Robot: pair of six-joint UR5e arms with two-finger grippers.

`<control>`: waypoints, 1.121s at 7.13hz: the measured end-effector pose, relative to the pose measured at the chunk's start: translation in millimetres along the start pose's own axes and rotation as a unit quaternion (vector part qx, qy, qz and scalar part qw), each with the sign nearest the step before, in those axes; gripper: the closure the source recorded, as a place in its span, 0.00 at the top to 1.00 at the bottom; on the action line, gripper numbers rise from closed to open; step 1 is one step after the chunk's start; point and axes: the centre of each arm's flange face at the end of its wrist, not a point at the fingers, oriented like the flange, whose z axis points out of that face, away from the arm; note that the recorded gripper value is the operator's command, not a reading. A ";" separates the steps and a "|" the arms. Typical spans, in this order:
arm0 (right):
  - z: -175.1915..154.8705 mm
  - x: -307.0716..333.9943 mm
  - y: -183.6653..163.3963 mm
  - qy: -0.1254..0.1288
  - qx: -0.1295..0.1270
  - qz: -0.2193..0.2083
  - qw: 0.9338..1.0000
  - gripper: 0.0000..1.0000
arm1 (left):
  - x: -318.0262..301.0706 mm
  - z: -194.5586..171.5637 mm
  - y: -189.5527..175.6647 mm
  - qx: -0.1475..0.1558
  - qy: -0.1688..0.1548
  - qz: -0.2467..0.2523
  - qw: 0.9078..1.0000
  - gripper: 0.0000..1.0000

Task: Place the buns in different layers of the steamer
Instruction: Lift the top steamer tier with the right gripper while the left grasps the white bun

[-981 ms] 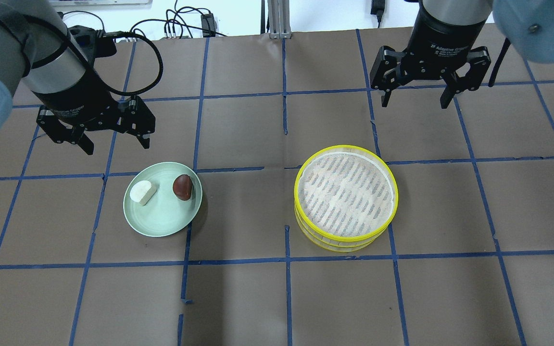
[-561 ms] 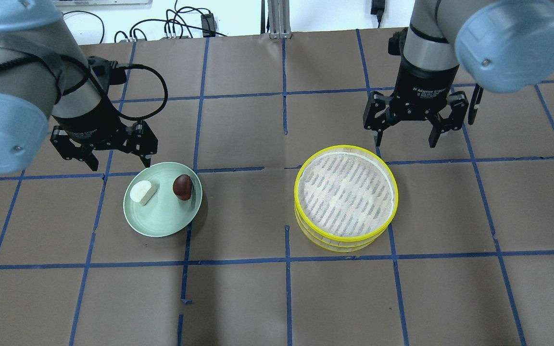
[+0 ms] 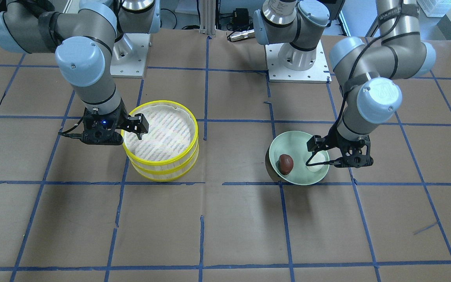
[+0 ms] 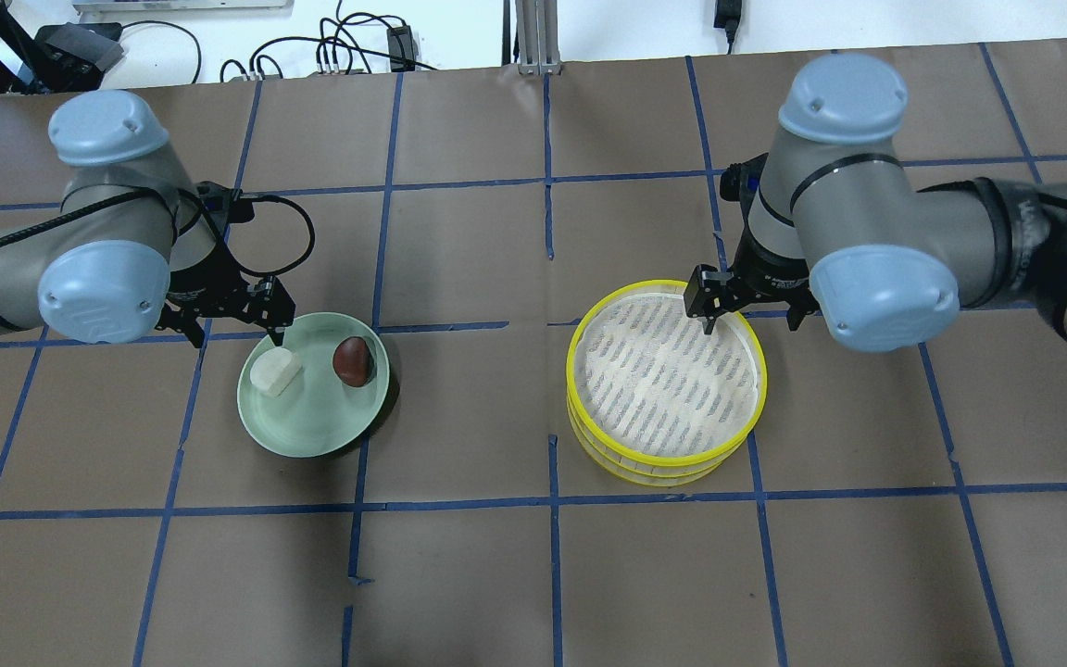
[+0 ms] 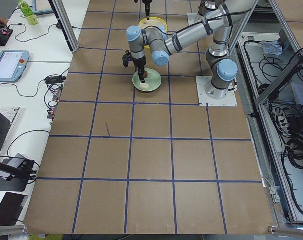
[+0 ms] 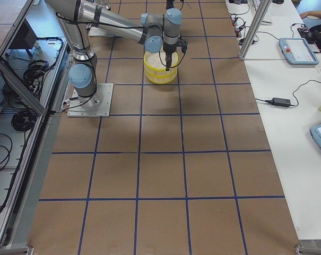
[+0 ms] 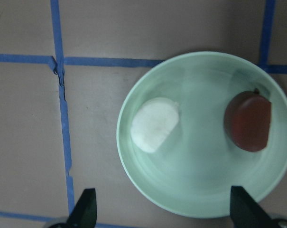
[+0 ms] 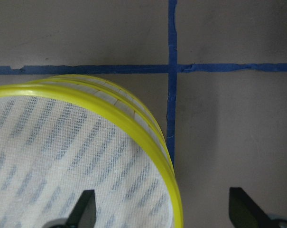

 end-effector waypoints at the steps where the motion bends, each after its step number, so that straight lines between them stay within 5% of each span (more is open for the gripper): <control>1: 7.2 8.3 1.0 0.001 0.003 -0.016 1.000 0.97 | -4.7 22.7 -12.4 -0.003 0.002 0.002 1.000 0.98; 2: 12.1 16.0 2.9 0.001 0.001 -0.024 1.000 0.99 | -6.0 35.0 -18.3 -0.004 0.004 0.000 1.000 0.98; 3: 14.7 19.2 5.5 0.001 -0.001 -0.026 1.000 0.80 | -5.4 41.0 -20.0 -0.006 0.007 -0.009 1.000 0.98; 5: 15.7 20.4 7.5 0.000 0.000 -0.027 1.000 0.17 | -0.3 45.6 -20.7 -0.008 0.026 -0.045 0.999 0.98; 6: 14.0 20.4 8.2 -0.001 0.001 -0.027 1.000 0.10 | 1.2 46.1 -20.7 -0.008 0.032 -0.053 0.998 0.85; 8: 11.6 19.8 9.9 -0.003 0.002 -0.028 1.000 0.08 | 3.8 51.3 -17.2 -0.014 0.038 -0.057 0.998 0.30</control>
